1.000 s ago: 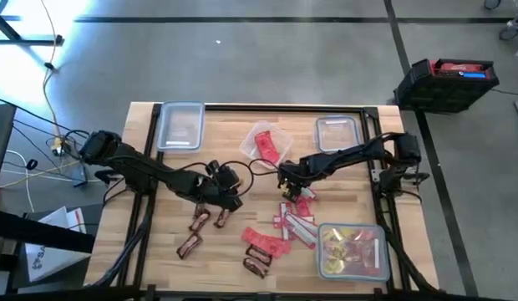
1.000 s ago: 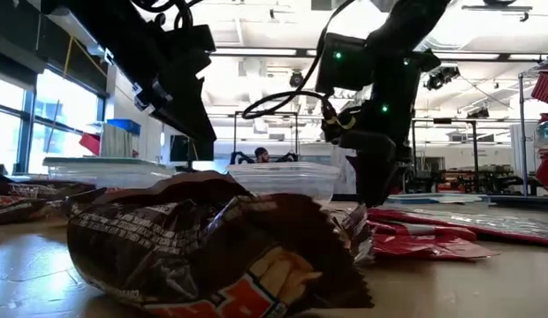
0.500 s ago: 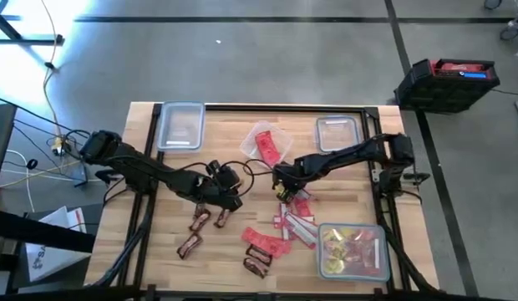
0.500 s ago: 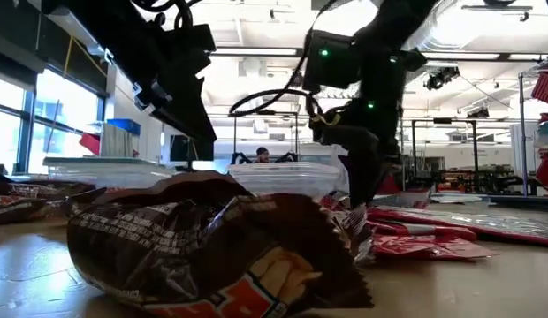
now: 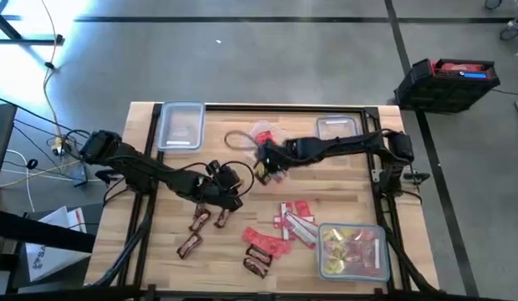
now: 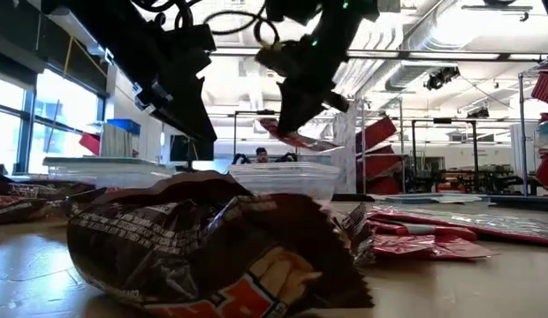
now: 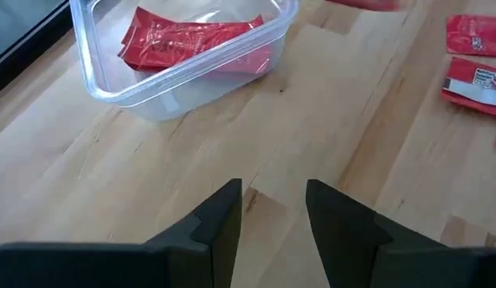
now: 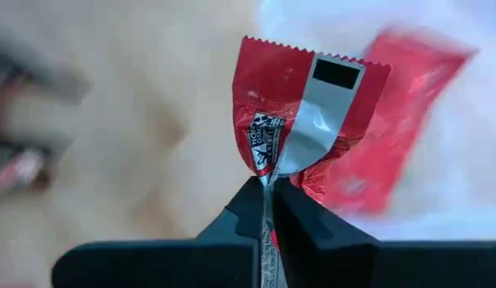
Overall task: Sort candy
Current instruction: Put the strawberry red into the upper middle transparent bin
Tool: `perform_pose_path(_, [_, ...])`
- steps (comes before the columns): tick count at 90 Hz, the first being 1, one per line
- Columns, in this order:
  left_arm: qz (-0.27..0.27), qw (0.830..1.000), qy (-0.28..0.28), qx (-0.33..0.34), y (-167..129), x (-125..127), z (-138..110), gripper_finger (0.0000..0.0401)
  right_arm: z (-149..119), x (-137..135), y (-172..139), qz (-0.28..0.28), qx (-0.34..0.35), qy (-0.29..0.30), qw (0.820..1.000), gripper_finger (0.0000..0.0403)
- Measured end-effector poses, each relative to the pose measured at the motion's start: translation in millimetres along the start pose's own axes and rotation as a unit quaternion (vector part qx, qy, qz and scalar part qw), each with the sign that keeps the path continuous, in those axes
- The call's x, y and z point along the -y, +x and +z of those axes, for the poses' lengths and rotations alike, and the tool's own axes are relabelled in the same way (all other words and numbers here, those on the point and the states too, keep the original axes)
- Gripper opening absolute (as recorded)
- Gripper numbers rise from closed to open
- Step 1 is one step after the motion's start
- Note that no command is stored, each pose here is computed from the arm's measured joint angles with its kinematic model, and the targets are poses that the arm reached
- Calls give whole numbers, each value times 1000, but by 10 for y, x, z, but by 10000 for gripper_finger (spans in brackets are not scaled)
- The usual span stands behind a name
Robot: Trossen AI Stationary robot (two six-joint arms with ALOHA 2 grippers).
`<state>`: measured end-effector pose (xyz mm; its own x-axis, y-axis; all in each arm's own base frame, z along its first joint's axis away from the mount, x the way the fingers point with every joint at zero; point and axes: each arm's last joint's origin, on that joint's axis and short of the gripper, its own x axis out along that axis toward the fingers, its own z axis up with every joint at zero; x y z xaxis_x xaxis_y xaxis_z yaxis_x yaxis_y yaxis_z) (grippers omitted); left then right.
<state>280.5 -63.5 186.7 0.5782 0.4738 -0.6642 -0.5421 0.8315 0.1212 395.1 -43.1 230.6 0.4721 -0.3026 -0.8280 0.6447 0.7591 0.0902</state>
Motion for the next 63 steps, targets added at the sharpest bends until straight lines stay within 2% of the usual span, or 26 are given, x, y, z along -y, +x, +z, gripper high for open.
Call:
perform_pose_path(22, [0,1000,5,-1,0,-1,-1,126,246,343,379,-29,36,57,997,0])
perform_pose_path(41, [-1,1000,5,-1,-2,-1,-1,126,225,620,787,-63,-1,95,994,0])
perform_pose_path(63, [0,1000,9,-2,-2,-2,-2,126,213,700,926,-36,-27,111,993,1])
